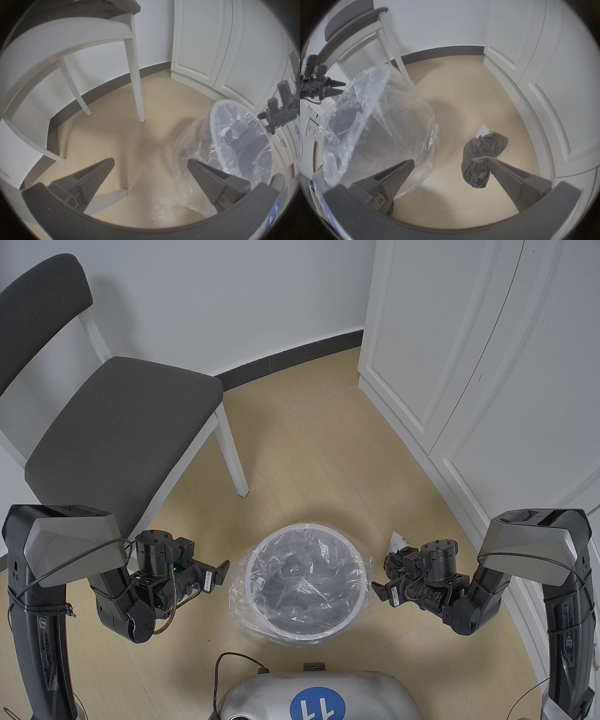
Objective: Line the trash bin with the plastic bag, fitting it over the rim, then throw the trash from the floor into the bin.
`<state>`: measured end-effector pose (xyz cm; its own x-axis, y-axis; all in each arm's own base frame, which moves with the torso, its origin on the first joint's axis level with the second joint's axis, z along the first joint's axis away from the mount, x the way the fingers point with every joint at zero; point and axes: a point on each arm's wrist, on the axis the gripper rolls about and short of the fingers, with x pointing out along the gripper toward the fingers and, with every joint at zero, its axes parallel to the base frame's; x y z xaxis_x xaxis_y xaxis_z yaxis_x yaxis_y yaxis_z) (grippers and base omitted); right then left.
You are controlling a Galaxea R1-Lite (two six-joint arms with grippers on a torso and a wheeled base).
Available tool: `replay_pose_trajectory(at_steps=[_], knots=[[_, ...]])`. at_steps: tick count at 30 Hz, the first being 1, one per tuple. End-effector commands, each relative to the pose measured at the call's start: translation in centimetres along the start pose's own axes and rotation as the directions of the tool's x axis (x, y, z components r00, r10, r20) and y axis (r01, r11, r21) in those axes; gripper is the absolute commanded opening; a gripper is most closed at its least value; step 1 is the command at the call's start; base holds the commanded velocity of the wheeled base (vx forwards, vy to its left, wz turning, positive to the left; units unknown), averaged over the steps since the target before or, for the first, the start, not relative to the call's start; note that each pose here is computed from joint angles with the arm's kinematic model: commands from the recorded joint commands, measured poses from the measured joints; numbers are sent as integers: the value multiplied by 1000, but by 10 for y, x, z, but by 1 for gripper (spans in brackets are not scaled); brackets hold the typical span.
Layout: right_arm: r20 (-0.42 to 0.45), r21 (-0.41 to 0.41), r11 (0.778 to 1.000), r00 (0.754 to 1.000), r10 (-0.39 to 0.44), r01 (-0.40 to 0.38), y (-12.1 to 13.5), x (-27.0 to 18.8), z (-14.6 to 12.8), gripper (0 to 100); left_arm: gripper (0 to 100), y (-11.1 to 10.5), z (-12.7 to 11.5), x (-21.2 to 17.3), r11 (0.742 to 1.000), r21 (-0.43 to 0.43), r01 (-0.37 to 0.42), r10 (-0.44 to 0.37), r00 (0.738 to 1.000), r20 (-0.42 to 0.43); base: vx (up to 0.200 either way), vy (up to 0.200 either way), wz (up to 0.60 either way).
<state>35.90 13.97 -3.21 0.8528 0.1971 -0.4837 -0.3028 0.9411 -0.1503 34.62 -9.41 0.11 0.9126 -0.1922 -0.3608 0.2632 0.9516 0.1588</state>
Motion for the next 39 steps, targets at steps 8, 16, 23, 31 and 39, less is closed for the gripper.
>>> replay_pose_trajectory(at_steps=[8, 16, 23, 31, 39], knots=[[31, -4, 1000, 999, -8, 8, -5, -10, 12, 100, 100, -14, -28, 16, 999, 3, 36, -36, 997, -70, 0, 0, 0], [40, -1, 1000, 999, -13, 13, -7, -11, 15, 100, 100, -31, -51, 33, 998, -7, 59, -59, 992, -115, 0, 0, 0], [49, 6, 1000, 999, -24, 23, -11, -8, 16, 100, 100, -37, -64, 46, 1000, 8, -4, 5, 991, -132, 0, 0, 0], [63, 24, 998, 996, -57, 55, -20, 4, 18, 100, 100, -38, -65, 46, 1000, 11, -4, 6, 990, -139, 0, 0, 0], [39, 66, 997, 998, -39, 36, 5, 42, -6, 100, 100, -39, -64, 45, 1000, 12, -4, 5, 991, -135, 0, 0, 0]])
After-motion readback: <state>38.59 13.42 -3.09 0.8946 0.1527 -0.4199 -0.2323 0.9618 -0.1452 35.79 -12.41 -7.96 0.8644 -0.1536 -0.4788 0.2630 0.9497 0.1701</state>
